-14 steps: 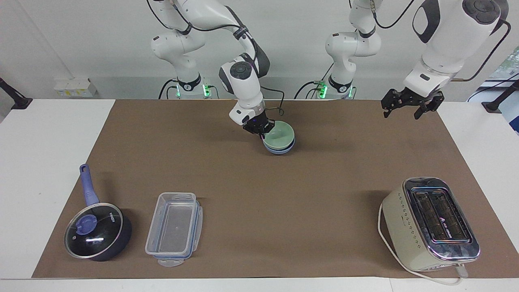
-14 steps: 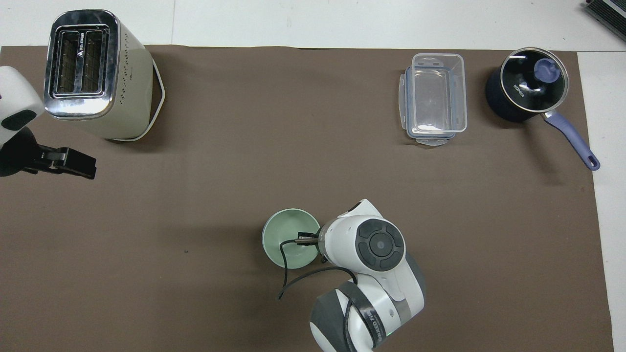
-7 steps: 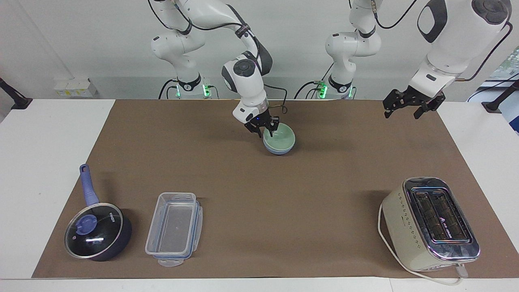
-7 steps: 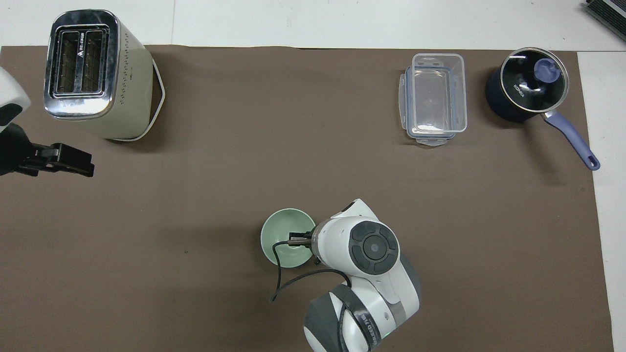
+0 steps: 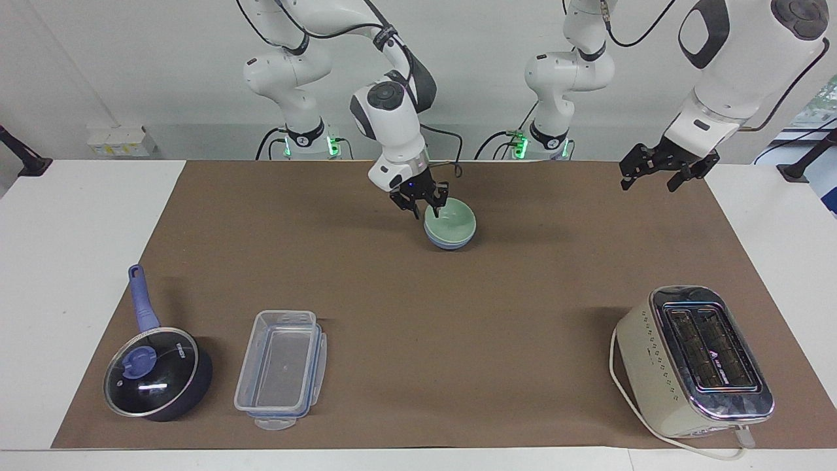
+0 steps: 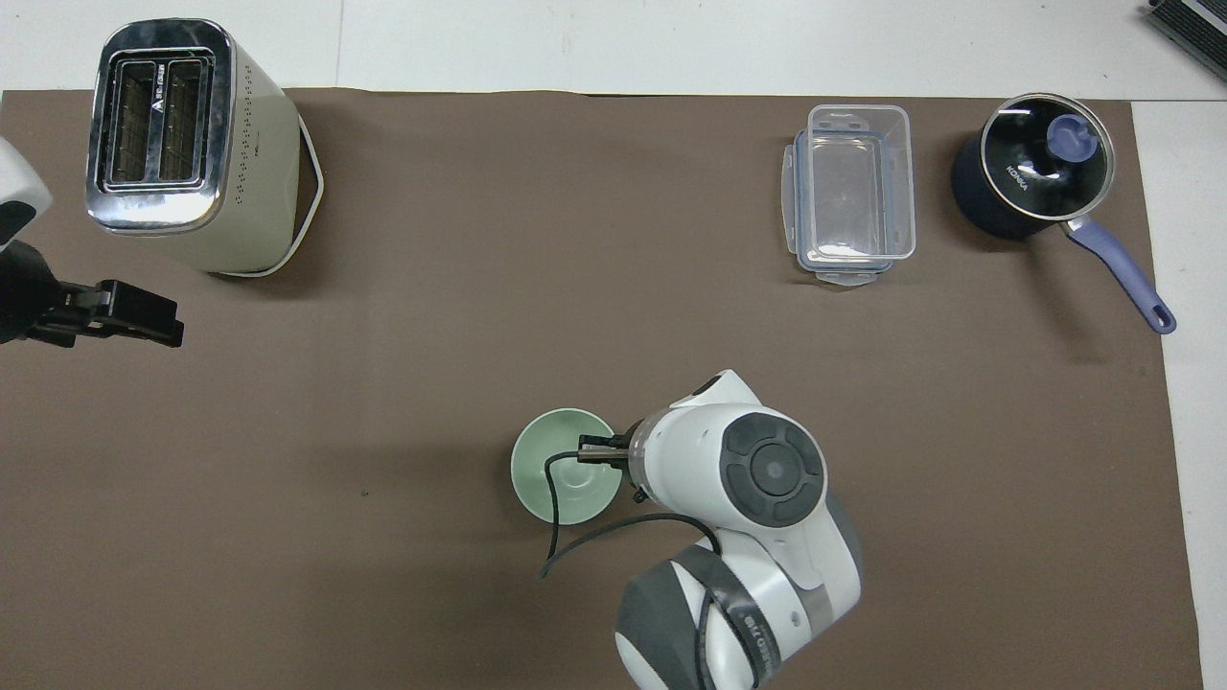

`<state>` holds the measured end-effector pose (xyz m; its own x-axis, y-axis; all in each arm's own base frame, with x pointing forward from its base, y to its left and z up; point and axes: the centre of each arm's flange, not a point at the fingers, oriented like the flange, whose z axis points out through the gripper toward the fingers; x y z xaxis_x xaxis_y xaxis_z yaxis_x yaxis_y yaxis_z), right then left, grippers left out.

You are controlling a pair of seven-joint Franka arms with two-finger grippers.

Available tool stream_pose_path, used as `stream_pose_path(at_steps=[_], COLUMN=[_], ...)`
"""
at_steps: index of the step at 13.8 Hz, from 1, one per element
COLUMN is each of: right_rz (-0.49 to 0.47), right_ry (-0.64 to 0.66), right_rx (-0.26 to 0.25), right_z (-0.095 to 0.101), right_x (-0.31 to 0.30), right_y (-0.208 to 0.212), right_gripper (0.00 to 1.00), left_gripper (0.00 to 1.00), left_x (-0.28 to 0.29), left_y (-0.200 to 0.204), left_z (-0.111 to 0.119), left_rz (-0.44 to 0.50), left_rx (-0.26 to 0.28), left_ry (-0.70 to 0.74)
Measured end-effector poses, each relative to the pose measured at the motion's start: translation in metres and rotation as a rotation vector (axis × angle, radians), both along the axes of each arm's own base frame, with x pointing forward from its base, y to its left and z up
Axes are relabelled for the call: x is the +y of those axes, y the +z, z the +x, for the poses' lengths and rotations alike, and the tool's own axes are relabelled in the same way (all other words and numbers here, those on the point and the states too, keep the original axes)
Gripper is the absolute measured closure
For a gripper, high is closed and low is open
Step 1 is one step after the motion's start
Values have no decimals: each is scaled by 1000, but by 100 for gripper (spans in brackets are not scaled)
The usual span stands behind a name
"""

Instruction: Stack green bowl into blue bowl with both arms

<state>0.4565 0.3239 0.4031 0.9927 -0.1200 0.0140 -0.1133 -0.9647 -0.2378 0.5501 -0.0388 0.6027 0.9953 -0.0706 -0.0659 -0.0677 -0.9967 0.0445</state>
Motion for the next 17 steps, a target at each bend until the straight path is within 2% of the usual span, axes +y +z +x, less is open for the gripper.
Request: stream_pose_path(at_steps=[1, 2, 4, 7, 9, 11, 14, 17], right_rz=[-5, -9, -23, -64, -119, -182, -212, -238], right_ry=[-9, -17, -26, -34, -32, -46, -85, -85], right_rx=[-2, -4, -23, -57, -58, -52, -39, 25], right_z=[7, 16, 29, 47, 62, 71, 69, 70], right_x=[-21, -47, -95, -167, -219, -262, -292, -300], right_y=[14, 28, 50, 81, 117, 162, 217, 255], right_gripper=[49, 43, 20, 17, 1, 0, 0, 0], left_gripper=[0, 0, 0, 0, 0, 0, 0, 0], left_x=[0, 0, 0, 0, 0, 0, 0, 0], left_y=[0, 0, 0, 0, 0, 0, 0, 0], left_z=[0, 0, 0, 0, 0, 0, 0, 0], left_rz=[0, 0, 0, 0, 0, 0, 0, 0], left_rx=[0, 0, 0, 0, 0, 1, 1, 1], left_ry=[0, 0, 1, 1, 1, 1, 1, 1])
